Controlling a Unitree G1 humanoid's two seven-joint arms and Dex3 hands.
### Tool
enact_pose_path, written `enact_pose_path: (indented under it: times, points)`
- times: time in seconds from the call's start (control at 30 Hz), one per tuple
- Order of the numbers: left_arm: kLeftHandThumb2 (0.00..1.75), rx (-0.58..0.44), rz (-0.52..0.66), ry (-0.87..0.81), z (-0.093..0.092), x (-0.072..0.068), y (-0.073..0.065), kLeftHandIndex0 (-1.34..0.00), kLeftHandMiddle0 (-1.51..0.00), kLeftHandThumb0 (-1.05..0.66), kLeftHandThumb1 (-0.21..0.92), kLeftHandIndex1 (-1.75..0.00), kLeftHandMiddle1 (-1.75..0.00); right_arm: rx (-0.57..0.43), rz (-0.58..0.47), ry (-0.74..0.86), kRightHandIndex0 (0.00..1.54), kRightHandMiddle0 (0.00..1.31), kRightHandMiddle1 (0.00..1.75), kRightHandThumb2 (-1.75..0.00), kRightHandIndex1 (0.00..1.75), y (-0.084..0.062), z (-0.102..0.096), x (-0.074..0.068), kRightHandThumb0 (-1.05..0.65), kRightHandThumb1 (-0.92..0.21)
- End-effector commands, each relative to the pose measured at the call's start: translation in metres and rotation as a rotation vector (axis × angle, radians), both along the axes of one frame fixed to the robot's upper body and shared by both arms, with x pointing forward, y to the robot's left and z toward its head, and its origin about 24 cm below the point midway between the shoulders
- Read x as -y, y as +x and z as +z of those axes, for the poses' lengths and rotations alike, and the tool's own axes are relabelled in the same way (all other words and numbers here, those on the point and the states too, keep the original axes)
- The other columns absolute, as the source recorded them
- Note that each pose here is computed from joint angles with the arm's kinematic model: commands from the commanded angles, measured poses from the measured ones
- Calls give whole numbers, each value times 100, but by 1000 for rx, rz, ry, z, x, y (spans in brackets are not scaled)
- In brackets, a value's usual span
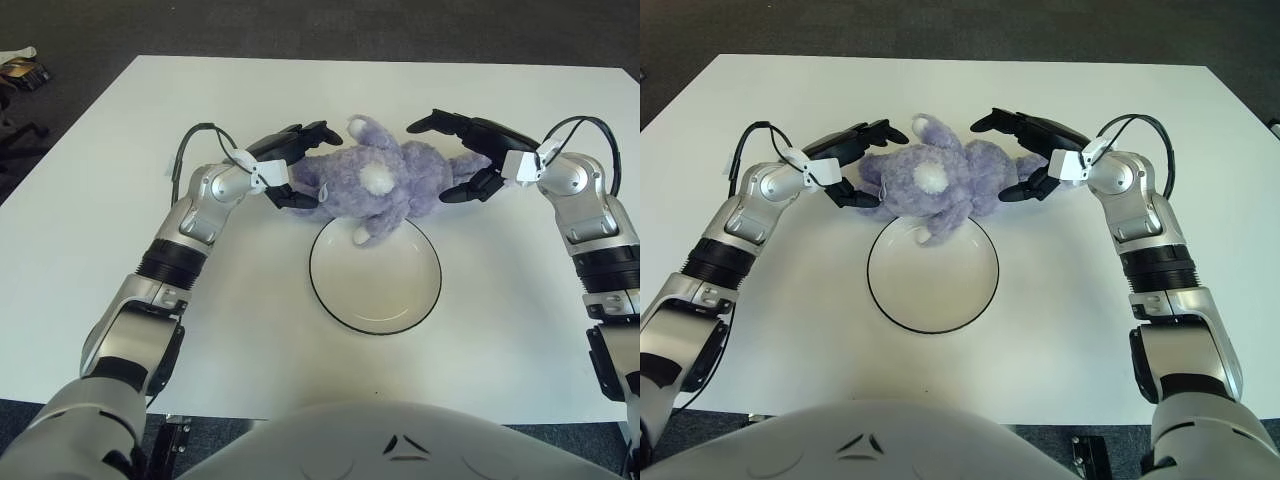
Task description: Put the doll into the plate.
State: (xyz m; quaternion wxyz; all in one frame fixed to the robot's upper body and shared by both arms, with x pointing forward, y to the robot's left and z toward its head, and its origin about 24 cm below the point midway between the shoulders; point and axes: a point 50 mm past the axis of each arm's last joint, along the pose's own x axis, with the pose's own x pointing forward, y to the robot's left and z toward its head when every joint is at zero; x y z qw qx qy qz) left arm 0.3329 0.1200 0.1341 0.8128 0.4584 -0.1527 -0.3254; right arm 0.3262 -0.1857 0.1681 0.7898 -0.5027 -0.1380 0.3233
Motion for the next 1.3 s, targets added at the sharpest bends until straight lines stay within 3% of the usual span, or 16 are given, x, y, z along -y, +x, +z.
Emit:
enact_pose_path:
  times: [0.0, 0.2, 0.47, 0.87, 1.0, 1.27]
  points:
    - [100, -4, 10, 0, 2, 1, 2, 0, 0, -70, 20, -96, -96, -30, 14, -35, 0, 0, 78, -89, 28, 3, 2, -1, -88, -30]
    - [104, -28, 10, -11, 0, 3, 3, 0, 0, -65, 15, -98, -97, -110, 47, -8, 0, 0, 94, -105, 47, 5, 2, -2, -70, -13]
    - [107, -79, -7, -27, -3, 4, 4, 0, 0, -64, 14, -102, -99, -176, 88, -41, 0, 0, 101, -117, 57, 7, 2, -4, -54, -2]
    - [99, -177, -20, 77, -5, 5, 8, 0, 0, -71, 23, -97, -89, -258, 90, -38, 0, 0, 85, -115, 48, 10, -9, -5, -59, -5]
    - [95, -205, -18, 98, -6, 4, 10, 0, 0, -74, 29, -92, -81, -276, 83, -17, 0, 0, 83, -114, 47, 10, -13, -4, -58, -4]
    - [96, -245, -47, 97, -8, 5, 11, 0, 0, -71, 29, -80, -65, -287, 68, 3, 0, 0, 86, -114, 47, 12, -17, -5, -57, -5]
